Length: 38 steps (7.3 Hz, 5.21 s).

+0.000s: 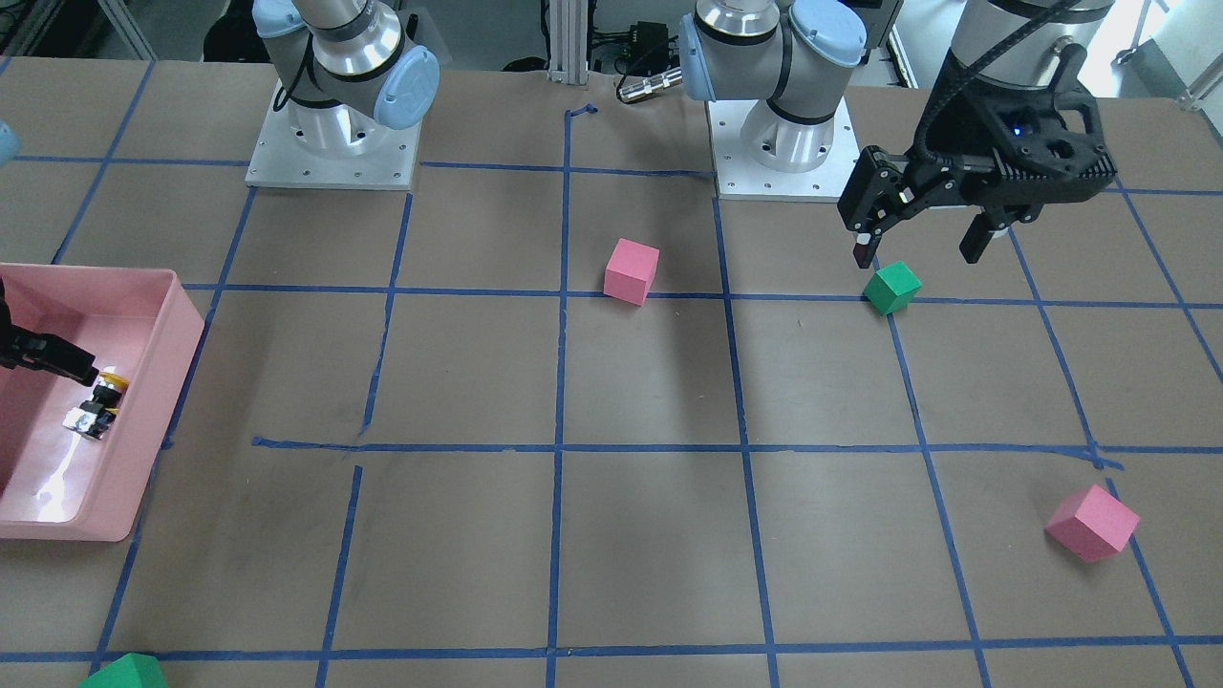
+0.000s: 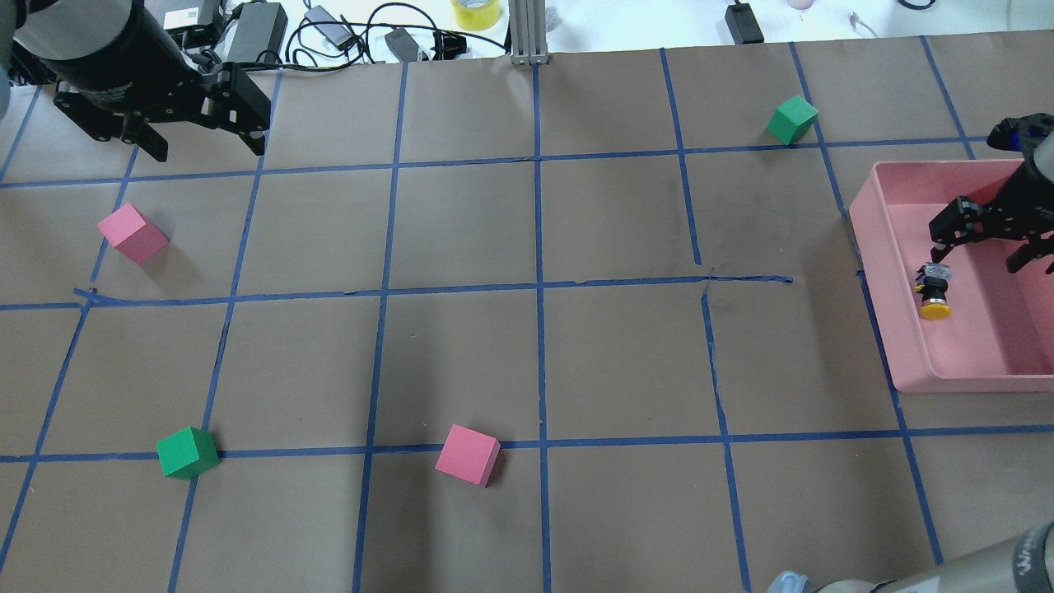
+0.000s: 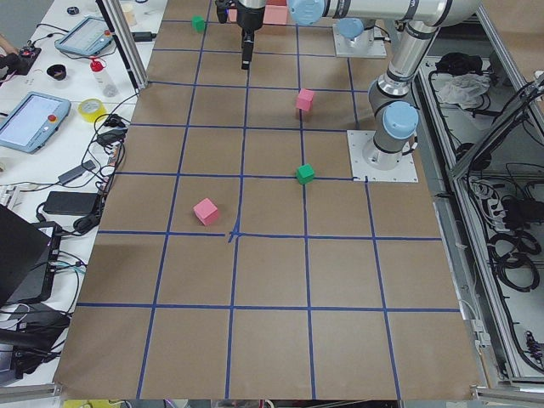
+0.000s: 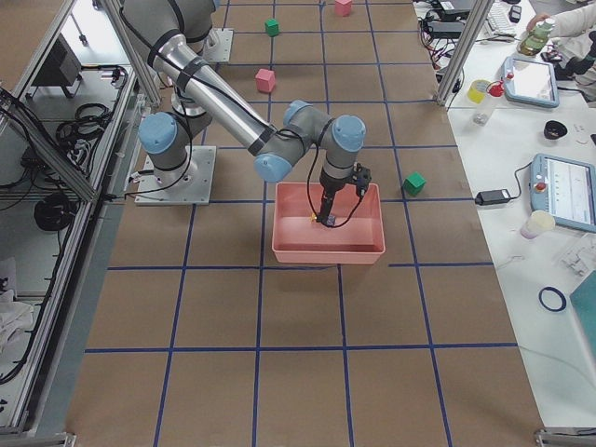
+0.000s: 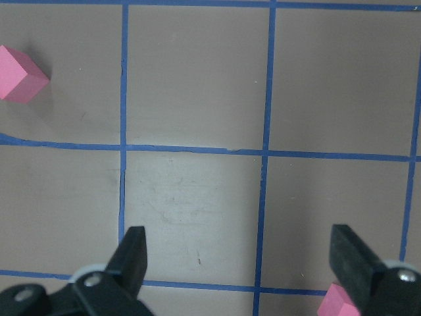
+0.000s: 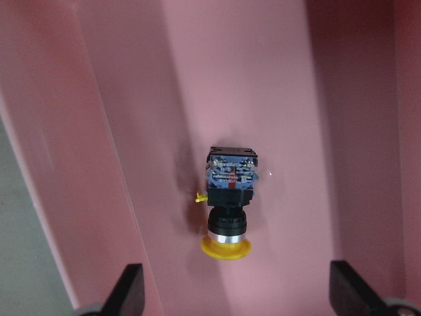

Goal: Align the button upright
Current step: 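Move the right gripper over the pink bin and lower onto the button switch, then close the right gripper on the switch body and lift it from the bin, then carry the switch with the right gripper toward the table center and lower it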

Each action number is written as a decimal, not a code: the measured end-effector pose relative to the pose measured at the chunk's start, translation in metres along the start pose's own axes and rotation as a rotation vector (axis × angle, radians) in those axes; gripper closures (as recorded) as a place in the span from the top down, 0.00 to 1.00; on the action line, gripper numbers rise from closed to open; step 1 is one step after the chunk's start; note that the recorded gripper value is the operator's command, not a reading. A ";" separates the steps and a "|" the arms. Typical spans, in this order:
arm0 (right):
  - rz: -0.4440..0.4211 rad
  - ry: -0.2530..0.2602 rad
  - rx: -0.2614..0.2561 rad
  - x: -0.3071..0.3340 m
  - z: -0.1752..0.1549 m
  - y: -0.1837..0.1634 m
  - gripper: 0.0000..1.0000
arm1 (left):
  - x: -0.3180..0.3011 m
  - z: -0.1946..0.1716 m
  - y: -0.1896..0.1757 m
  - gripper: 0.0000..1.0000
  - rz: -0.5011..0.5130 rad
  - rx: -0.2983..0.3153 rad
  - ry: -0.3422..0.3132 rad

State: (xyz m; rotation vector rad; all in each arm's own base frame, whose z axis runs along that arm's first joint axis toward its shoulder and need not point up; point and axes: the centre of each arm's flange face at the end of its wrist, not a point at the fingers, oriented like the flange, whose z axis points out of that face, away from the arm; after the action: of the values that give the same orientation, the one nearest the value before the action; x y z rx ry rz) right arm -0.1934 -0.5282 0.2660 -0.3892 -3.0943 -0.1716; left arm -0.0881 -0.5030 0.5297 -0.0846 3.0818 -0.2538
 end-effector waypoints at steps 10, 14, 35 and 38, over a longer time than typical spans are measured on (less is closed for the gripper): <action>0.058 0.020 -0.038 0.003 0.080 -0.017 0.00 | 0.000 -0.001 0.001 1.00 -0.002 0.003 -0.003; 0.074 0.065 -0.014 0.008 0.049 -0.011 0.00 | 0.000 -0.001 0.001 1.00 -0.002 0.003 -0.003; -0.439 -0.006 0.116 -0.580 0.024 0.030 0.00 | -0.013 0.002 -0.002 1.00 -0.026 -0.003 -0.003; -0.430 -0.032 0.104 -0.589 0.043 0.029 0.00 | -0.013 0.002 -0.002 1.00 -0.027 -0.003 -0.003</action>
State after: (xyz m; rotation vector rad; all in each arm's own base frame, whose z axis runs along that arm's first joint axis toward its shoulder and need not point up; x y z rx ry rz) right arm 0.3845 -0.6402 0.2080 0.2827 -3.1532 -0.0077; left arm -0.0744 -0.5046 0.5289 -0.1266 3.0797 -0.2504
